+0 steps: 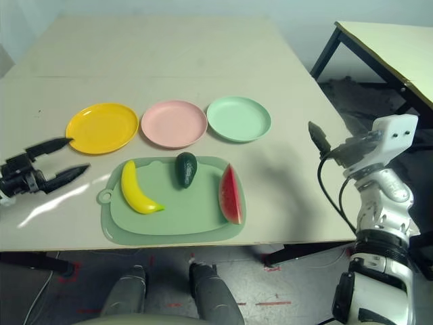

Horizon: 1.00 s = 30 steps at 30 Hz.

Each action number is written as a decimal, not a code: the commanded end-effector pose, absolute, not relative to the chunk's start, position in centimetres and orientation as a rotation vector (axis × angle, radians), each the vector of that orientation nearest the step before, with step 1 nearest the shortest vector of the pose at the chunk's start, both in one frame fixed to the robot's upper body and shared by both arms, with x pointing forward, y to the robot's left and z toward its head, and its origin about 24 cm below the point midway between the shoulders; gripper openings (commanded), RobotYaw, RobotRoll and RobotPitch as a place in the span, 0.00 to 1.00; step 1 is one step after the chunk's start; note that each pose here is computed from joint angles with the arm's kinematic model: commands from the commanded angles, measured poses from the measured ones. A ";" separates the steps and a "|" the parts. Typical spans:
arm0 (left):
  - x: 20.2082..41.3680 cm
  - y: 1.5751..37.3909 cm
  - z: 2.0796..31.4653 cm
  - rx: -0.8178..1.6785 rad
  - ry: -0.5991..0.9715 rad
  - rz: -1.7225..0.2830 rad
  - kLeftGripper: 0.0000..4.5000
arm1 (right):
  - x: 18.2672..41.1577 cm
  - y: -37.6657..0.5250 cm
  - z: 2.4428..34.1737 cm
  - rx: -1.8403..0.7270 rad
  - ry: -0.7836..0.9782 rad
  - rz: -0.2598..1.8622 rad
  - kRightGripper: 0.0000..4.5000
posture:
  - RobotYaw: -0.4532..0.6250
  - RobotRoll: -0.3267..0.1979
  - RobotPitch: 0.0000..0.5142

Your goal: Place the fruits into color-matched plates.

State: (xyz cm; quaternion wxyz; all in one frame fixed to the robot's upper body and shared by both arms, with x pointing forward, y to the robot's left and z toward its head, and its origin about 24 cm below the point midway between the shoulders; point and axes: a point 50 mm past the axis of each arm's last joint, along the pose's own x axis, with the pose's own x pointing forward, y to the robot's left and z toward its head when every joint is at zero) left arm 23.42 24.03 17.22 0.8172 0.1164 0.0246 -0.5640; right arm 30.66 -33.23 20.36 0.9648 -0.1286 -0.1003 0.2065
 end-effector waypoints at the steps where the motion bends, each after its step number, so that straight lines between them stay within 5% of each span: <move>1: 23.3 22.7 17.6 0.293 0.064 -1.342 1.00 | 31.2 -30.7 21.0 -0.454 -0.085 0.635 0.99 | 0.36 0.62 0.33; 5: 23.9 21.6 18.3 0.274 0.021 -1.403 1.00 | 30.8 -28.2 21.3 -0.842 0.034 0.908 0.99 | 0.34 0.62 0.32; 16: 25.6 22.2 17.6 0.294 0.019 -1.353 1.00 | 31.7 -24.0 23.0 -1.406 0.043 1.251 0.99 | 0.33 0.62 0.32; 21: 25.5 21.8 16.8 0.288 0.044 -1.357 1.00 | 30.5 -21.8 24.0 -1.628 0.063 1.503 0.99 | 0.34 0.62 0.32; 30: 25.4 21.7 16.0 0.298 0.066 -1.352 1.00 | 29.3 -19.7 24.5 -1.761 0.042 1.636 0.99 | 0.35 0.62 0.32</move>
